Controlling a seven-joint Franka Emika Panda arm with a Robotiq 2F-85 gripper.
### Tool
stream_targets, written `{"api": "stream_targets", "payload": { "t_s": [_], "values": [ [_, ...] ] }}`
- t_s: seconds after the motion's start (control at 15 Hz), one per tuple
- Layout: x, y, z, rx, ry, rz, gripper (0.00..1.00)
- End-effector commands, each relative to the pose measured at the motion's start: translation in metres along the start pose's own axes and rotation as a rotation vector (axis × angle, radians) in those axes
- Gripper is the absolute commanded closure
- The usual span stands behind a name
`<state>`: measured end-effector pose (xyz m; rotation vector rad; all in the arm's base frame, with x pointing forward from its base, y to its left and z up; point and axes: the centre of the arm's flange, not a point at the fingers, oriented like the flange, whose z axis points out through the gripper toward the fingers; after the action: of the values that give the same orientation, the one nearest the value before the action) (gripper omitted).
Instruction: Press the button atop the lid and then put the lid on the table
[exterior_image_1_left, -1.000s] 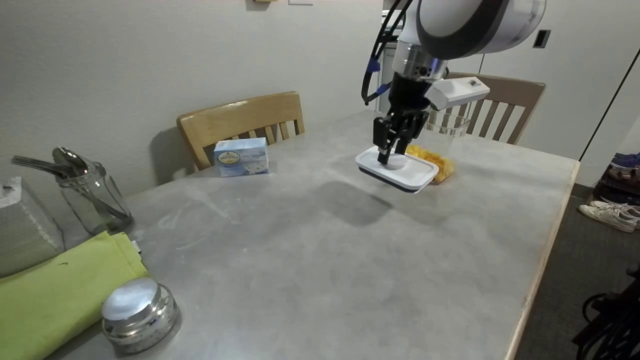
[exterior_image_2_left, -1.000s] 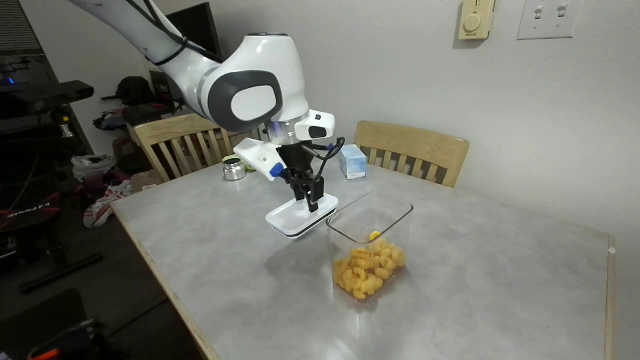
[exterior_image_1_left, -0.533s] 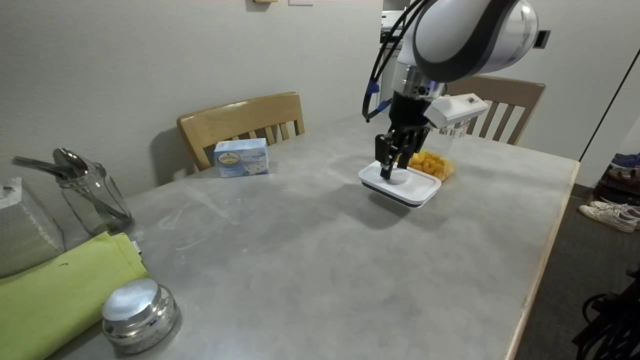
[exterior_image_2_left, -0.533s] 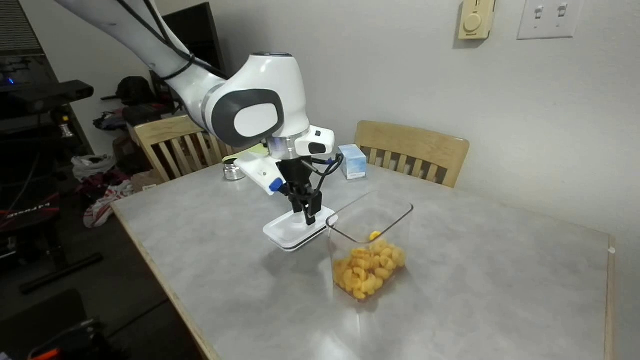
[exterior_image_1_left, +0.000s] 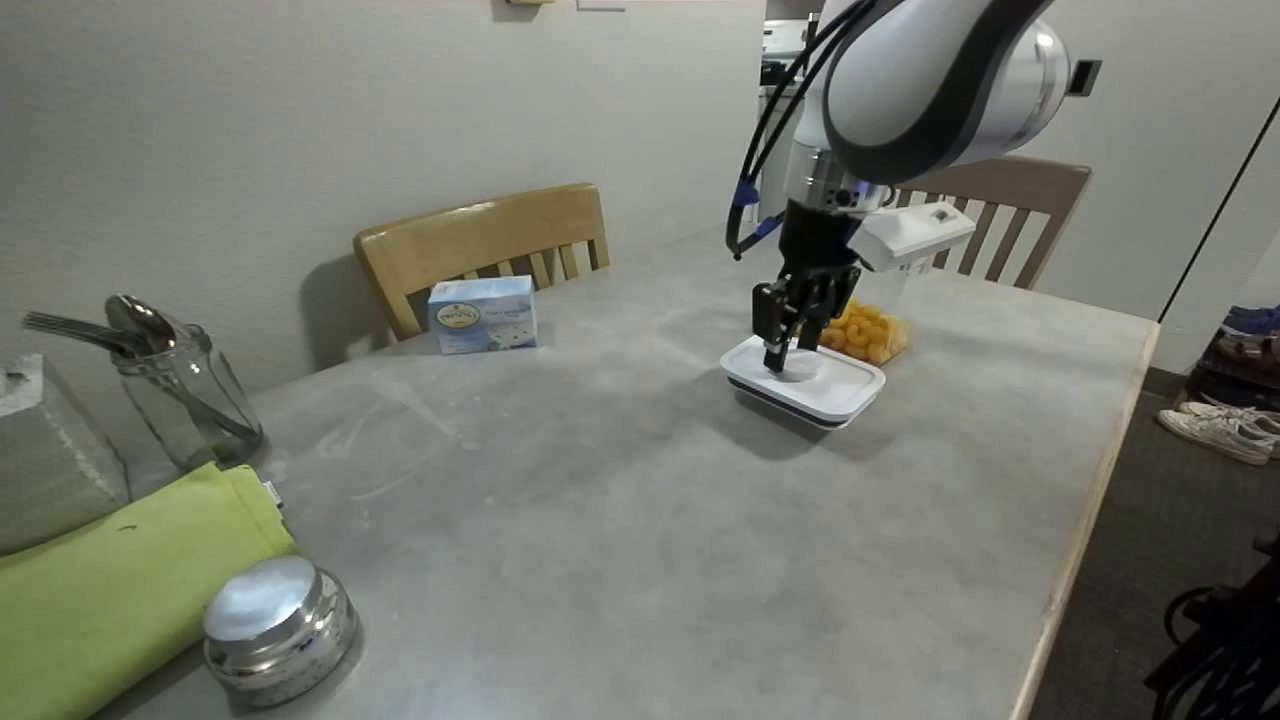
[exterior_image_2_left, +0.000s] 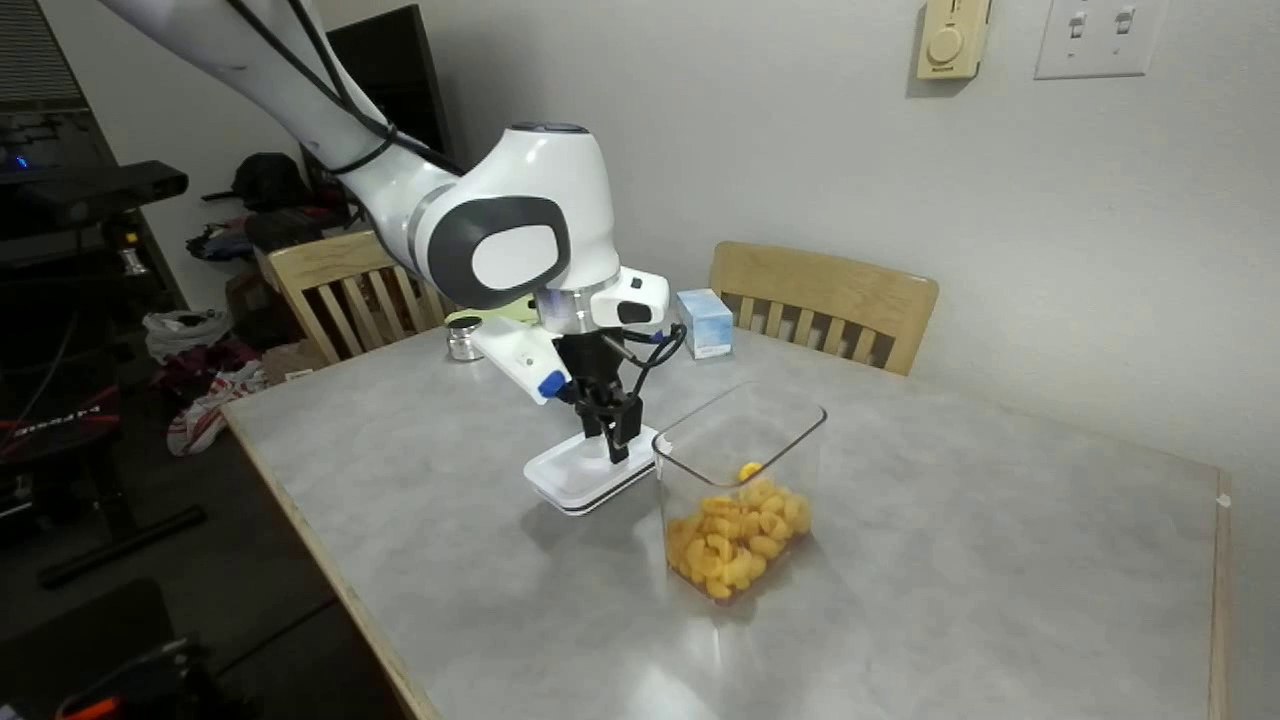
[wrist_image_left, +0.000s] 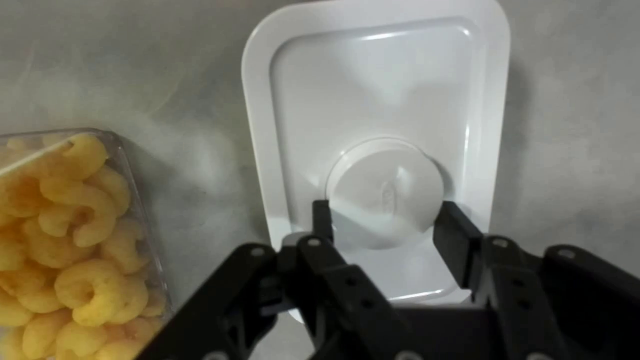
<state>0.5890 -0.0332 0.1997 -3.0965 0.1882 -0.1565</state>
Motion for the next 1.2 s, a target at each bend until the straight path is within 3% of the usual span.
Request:
{"api": "stream_targets", "payload": {
  "t_s": [0.0,0.13,0.2,0.73,1.13],
  "values": [
    [0.001,-0.002,-0.012,0.01,0.021,0.003,0.16],
    [0.002,-0.006,-0.024,0.013,0.031,0.002,0.02],
    [0.003,-0.007,-0.031,0.014,0.039,0.001,0.0],
    [0.004,-0.016,-0.117,0.031,0.112,0.008,0.0],
    [-0.003,-0.018,-0.153,0.031,0.124,0.059,0.0]
  ]
}}
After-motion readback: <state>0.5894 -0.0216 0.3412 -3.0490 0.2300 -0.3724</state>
